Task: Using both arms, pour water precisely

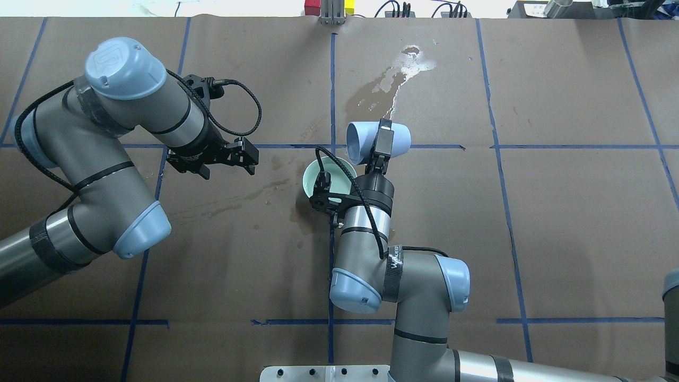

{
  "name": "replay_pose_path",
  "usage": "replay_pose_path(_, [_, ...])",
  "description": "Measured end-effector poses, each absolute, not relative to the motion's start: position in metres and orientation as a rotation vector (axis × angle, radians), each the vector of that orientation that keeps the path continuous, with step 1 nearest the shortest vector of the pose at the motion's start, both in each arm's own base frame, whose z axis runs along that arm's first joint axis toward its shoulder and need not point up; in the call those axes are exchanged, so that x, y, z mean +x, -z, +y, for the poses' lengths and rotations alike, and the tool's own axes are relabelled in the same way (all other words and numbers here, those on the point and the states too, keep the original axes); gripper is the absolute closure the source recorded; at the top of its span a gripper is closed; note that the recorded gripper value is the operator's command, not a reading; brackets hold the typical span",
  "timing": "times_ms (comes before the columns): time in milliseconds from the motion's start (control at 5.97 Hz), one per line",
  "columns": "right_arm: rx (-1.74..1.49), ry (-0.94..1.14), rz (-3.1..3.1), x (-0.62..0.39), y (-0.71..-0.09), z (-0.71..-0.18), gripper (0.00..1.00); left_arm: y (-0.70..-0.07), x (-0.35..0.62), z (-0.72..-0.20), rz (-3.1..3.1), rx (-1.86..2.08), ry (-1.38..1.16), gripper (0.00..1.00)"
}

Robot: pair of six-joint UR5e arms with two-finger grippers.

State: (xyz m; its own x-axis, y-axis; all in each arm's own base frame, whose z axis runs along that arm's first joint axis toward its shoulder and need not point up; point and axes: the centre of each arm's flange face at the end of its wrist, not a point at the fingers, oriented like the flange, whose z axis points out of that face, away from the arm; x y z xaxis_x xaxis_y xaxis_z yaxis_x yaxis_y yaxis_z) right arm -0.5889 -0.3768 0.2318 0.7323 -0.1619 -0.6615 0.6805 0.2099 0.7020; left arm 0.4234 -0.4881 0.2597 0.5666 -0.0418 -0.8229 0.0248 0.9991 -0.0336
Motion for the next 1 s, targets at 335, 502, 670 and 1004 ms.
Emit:
replay_pose_path(335, [1.218, 0.686, 0.573, -0.5896, -0.2304, -0.3767, 1.00, -0.2603, 0.4234, -0.4880, 0.967, -0.019, 0.040, 0.00])
replay_pose_path(502, [1.212, 0.719, 0.607, -0.5895, -0.2292, -0.3767, 1.00, -0.2602, 0.4234, -0.4881, 0.967, -0.019, 0.040, 0.00])
replay_pose_path(670, [1.205, 0.749, 0.637, -0.5893, -0.2286, -0.3767, 1.00, -0.2597, 0.4234, -0.4881, 0.968, -0.019, 0.039, 0.00])
replay_pose_path(1004, [1.194, 0.788, 0.673, -0.5892, -0.2283, -0.3768, 1.00, -0.2594, 0.4235, -0.4881, 0.968, -0.019, 0.039, 0.00])
